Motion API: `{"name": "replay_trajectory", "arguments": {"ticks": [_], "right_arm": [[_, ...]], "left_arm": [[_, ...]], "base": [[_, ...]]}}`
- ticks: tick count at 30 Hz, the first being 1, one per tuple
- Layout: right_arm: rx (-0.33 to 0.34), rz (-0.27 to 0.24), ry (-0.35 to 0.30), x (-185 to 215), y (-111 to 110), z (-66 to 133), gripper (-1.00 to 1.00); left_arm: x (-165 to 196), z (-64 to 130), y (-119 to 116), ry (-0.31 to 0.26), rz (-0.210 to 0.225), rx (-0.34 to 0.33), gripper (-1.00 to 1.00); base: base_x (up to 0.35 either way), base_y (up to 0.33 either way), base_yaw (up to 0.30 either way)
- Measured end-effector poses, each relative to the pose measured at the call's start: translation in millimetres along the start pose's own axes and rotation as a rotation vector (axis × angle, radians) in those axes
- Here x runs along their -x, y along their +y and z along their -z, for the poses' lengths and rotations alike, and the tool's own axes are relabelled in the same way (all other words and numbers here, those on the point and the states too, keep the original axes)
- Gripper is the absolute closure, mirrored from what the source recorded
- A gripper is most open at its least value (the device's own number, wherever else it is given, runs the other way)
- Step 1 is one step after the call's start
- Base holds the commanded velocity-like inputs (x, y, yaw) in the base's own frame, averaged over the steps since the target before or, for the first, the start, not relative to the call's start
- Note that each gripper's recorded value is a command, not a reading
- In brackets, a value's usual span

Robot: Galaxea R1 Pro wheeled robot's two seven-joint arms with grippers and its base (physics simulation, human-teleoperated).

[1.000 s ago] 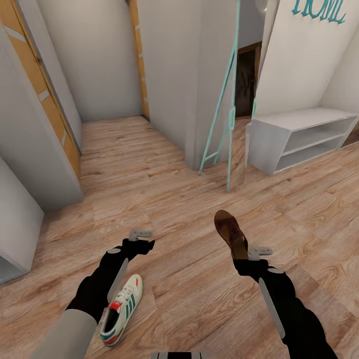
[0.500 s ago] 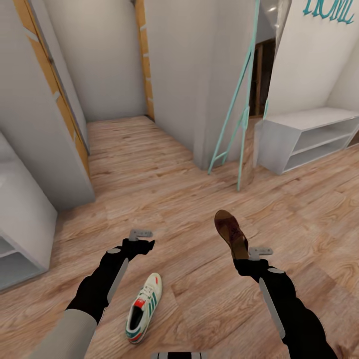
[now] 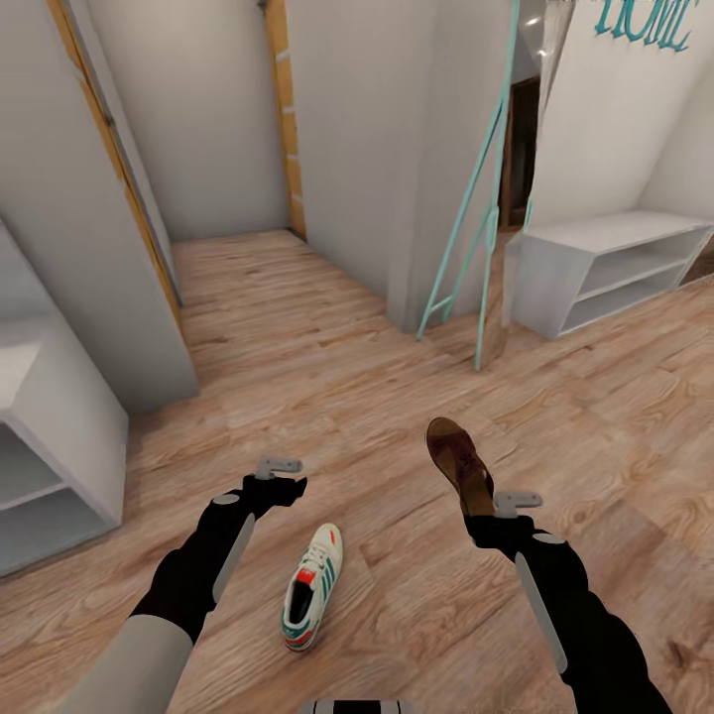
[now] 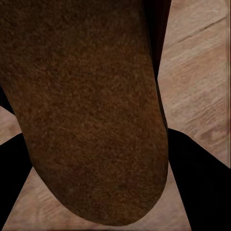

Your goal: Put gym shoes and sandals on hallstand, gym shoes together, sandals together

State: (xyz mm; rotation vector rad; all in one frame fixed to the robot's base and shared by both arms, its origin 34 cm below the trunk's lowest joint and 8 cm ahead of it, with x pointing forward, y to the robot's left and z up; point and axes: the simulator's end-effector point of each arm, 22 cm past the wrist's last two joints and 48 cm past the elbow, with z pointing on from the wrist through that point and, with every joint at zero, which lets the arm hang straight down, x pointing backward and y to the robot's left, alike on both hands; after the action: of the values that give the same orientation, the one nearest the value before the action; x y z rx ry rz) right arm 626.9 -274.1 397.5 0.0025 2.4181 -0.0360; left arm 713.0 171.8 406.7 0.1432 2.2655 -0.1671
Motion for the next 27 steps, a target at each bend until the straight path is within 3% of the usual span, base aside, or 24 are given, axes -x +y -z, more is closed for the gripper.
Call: {"name": "replay_trajectory", "arguments": {"ticks": [27], "right_arm": [[0.000,0.000,0.002,-0.8,-0.1,-0.2,1.00]], "left_arm": [[-0.5,0.0,1.1,0.002,-0.001,0.002,-1.00]], "base": [[-0.001,0.001,-0.286]]}}
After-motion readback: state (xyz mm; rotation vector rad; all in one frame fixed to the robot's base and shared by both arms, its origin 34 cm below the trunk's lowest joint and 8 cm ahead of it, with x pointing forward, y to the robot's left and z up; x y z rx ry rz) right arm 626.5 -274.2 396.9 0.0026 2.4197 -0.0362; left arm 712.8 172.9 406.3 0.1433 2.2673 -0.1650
